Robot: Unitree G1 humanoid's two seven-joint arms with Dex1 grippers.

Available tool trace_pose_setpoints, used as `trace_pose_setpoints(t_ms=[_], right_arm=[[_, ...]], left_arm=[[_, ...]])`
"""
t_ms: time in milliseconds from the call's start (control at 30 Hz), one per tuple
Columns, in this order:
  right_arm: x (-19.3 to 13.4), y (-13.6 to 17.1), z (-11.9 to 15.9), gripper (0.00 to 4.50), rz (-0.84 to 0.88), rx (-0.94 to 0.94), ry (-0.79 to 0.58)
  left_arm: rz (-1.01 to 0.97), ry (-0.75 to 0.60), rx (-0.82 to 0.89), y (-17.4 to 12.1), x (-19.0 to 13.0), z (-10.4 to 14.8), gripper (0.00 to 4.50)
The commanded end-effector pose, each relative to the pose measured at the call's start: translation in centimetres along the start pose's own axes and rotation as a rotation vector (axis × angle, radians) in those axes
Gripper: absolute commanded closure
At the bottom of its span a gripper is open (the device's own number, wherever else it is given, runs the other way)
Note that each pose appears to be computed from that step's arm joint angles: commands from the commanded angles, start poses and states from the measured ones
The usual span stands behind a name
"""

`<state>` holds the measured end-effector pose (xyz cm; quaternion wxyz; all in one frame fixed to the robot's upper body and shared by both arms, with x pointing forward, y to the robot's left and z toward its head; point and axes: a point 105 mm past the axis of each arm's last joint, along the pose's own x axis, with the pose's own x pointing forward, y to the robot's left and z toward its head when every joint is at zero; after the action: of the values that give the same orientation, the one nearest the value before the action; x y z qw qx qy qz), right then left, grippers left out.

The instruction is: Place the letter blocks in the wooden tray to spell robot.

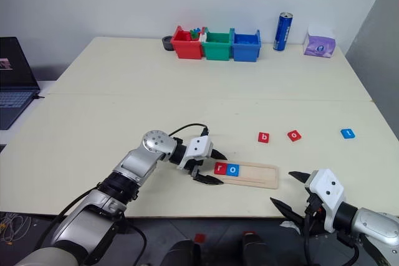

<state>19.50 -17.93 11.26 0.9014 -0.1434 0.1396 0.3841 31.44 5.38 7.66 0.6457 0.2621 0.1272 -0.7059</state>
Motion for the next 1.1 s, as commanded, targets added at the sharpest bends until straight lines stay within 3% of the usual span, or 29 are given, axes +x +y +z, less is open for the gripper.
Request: trace_pose_setpoints(t_ms=[33,133,467,633,867,1100], right_arm=[[0.1,0.4,1.0,0.00,0.007,-0.033,-0.027],[0.2,0.2,1.1,0.00,0.007,-0.037,-0.031],[1.3,-1.2,3.2,0.00,0.012,-0.033,-0.100],[3.9,-3.5,3.9,0.00,-0.001,-0.018,-0.108],[8.3,-7.8,3.5,0.00,-0.033,-0.082,-0.011],[10.7,-9.9,3.5,0.00,-0.023,-0.086,0.015]], left_arm=[[0.013,0.026,-0.009,0.0,0.3,-0.2,0.78],[0.021,0.018,-0.028,0.1,0.4,0.0,0.03],[0.067,-0.034,-0.052,-0.3,-1.4,1.0,0.03],[0.104,-0.041,-0.080,-0.8,-2.8,0.8,0.03],[0.133,-0.055,-0.115,-2.1,-3.4,0.3,0.03],[0.157,-0.077,-0.156,-2.9,-4.2,0.3,0.03]])
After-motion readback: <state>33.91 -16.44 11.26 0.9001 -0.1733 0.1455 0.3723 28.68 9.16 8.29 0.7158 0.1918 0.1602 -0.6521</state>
